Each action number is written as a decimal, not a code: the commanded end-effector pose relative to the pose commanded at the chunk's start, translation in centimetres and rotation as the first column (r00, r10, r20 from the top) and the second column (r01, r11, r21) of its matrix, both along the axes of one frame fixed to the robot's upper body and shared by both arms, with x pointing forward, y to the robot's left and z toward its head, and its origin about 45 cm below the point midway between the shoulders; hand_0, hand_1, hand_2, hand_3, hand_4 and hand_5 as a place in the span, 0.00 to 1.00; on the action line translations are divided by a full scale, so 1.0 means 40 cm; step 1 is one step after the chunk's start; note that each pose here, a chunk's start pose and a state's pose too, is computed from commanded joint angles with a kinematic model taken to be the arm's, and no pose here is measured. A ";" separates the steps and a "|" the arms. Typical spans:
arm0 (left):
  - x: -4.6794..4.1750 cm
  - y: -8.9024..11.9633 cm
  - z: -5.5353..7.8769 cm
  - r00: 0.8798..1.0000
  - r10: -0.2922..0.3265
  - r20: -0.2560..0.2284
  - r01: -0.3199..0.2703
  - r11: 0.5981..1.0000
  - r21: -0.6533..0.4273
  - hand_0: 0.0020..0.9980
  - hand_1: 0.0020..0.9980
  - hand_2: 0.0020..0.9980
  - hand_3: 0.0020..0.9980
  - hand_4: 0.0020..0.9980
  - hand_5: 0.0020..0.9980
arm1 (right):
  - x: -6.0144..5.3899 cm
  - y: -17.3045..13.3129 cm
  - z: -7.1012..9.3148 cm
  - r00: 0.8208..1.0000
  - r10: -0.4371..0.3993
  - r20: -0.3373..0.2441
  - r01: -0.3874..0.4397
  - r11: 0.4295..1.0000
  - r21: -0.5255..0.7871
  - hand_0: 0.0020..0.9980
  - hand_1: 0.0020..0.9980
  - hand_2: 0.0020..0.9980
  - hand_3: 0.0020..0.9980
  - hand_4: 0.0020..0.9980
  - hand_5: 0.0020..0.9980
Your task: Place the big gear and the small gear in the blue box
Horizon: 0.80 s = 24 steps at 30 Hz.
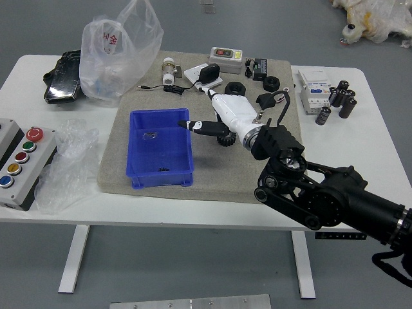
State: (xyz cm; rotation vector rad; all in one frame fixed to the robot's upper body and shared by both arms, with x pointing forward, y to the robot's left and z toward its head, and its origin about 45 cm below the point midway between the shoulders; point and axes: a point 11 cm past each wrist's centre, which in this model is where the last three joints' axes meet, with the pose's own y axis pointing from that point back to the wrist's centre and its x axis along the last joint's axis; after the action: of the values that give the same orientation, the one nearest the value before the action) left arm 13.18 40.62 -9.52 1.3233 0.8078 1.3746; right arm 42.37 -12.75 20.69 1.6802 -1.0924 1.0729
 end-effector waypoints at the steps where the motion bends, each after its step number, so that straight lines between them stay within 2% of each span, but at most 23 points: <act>1: 0.000 0.000 0.000 1.000 0.000 0.000 0.000 1.000 0.000 0.65 0.51 0.52 0.68 0.67 0.31 | 0.003 -0.007 -0.008 1.000 -0.010 -0.008 0.010 1.000 -0.008 0.68 0.79 0.88 1.00 1.00 0.88; 2: 0.000 0.000 0.000 1.000 0.000 0.001 0.000 1.000 0.000 0.65 0.51 0.52 0.68 0.67 0.31 | 0.005 -0.013 -0.015 1.000 -0.018 -0.015 0.018 1.000 -0.013 1.00 1.00 1.00 1.00 1.00 0.72; 13: 0.001 0.000 0.000 1.000 -0.001 0.000 0.001 1.000 0.000 0.65 0.50 0.52 0.68 0.67 0.30 | 0.009 -0.029 -0.069 0.997 -0.048 -0.066 0.046 0.998 -0.043 1.00 1.00 1.00 1.00 1.00 0.69; 14: 0.001 -0.001 0.000 1.000 -0.001 0.000 0.001 1.000 0.000 0.65 0.50 0.52 0.68 0.67 0.30 | 0.009 -0.030 -0.077 0.996 -0.051 -0.072 0.048 0.998 -0.048 1.00 1.00 1.00 1.00 1.00 0.64; 19: 0.002 -0.003 0.000 1.000 -0.004 0.000 0.004 1.000 -0.002 0.65 0.50 0.52 0.68 0.67 0.30 | 0.013 -0.045 -0.121 0.992 -0.076 -0.102 0.070 0.995 -0.066 1.00 1.00 1.00 1.00 1.00 0.64; 20: 0.002 -0.003 -0.001 1.000 -0.004 -0.001 0.004 1.000 -0.002 0.66 0.50 0.52 0.68 0.67 0.30 | 0.014 -0.050 -0.130 0.991 -0.085 -0.106 0.079 0.995 -0.066 0.99 0.99 0.94 1.00 1.00 0.54; 24: 0.000 -0.004 -0.001 1.000 -0.001 -0.006 0.001 1.000 -0.001 0.66 0.50 0.52 0.68 0.67 0.30 | 0.016 -0.068 -0.158 0.986 -0.121 -0.112 0.115 0.992 -0.058 0.99 0.99 0.94 1.00 1.00 0.54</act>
State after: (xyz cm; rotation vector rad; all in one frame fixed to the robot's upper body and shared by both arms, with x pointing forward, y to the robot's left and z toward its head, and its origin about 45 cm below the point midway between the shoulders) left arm 13.20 40.48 -9.55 1.3277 0.8119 1.3697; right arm 43.03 -15.49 14.39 1.5960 -1.0673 0.9096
